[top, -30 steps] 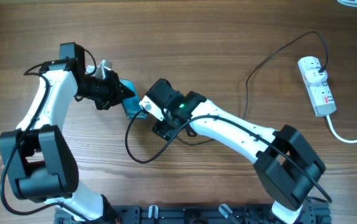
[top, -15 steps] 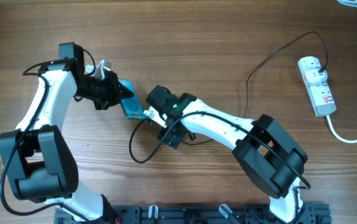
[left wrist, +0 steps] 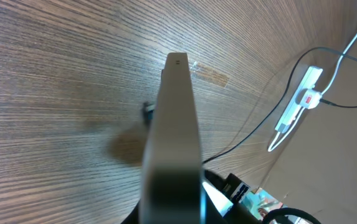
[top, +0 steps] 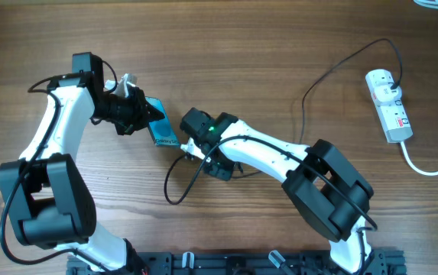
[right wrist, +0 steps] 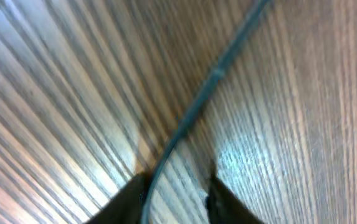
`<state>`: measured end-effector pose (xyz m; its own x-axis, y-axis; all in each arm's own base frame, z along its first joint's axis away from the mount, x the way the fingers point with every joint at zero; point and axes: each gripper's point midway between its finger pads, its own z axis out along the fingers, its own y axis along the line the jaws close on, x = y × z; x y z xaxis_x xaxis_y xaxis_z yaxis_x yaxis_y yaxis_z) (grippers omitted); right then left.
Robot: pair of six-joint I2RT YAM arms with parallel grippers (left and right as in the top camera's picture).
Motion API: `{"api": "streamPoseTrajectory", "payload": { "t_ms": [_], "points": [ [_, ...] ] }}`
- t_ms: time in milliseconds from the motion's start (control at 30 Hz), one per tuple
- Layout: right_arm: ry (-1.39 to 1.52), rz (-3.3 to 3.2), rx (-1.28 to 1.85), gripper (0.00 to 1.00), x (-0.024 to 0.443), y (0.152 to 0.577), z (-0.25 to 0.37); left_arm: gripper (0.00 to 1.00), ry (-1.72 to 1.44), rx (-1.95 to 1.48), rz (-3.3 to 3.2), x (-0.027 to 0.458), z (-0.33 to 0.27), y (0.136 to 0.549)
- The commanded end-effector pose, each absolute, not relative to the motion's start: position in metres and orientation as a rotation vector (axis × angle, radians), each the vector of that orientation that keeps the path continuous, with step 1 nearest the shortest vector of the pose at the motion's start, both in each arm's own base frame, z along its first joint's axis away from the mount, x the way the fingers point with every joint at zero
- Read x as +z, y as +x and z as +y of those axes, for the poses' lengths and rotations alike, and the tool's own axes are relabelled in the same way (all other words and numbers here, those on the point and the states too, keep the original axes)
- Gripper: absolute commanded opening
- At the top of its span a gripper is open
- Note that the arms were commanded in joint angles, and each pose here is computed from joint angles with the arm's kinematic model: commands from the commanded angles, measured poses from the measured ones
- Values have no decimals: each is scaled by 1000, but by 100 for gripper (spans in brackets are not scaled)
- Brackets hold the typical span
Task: Plug charger to phone and switch on socket
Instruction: 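Move the right gripper over the black cable's USB-C plug, then lower the right gripper and pinch the USB-C plug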
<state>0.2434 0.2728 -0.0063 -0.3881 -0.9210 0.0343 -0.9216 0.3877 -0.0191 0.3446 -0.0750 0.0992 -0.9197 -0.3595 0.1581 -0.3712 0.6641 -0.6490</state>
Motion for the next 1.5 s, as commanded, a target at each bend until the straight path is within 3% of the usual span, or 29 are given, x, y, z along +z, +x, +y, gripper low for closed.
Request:
{"api": "streamPoseTrajectory", "payload": {
  "t_ms": [0, 367, 500, 600, 667, 733, 1000, 1133, 1233, 1300, 1367, 1400, 1467],
  "points": [
    [1563, -2551, 288, 19, -36, 243, 228, 4, 606, 1181, -2850, 113, -80, 346],
    [1000, -2682, 292, 15, -29, 275, 135, 4, 607, 1181, -2850, 113, -80, 346],
    [903, -2725, 153, 16, -32, 279, 132, 4, 607, 1181, -2851, 113, -80, 346],
    [905, -2776, 125, 35, -35, 290, 137, 4, 607, 1182, -2850, 113, -80, 346],
    [913, -2804, 118, 56, -37, 296, 140, 4, 608, 1181, -2849, 113, -80, 346],
    [915, -2821, 66, 70, -38, 298, 147, 4, 607, 1182, -2850, 113, -80, 346],
    [965, -2983, -158, 93, -41, 331, 187, 4, 608, 1181, -2849, 113, -80, 346],
    [971, -3001, -161, 91, -41, 336, 188, 4, 614, 1173, -2834, 113, -81, 343],
    [952, -2955, -140, 75, -41, 325, 182, 4, 615, 1172, -2833, 113, -81, 343],
    [938, -2928, -125, 70, -41, 318, 178, 4, 614, 1173, -2833, 113, -81, 343],
    [931, -2910, -115, 53, -40, 314, 175, 4, 614, 1173, -2833, 113, -81, 343],
    [930, -2907, -114, 50, -40, 313, 175, 4, 615, 1172, -2833, 113, -81, 343],
    [945, -2944, -43, 54, -41, 324, 170, 4, 614, 1173, -2833, 113, -81, 343]
  ]
}}
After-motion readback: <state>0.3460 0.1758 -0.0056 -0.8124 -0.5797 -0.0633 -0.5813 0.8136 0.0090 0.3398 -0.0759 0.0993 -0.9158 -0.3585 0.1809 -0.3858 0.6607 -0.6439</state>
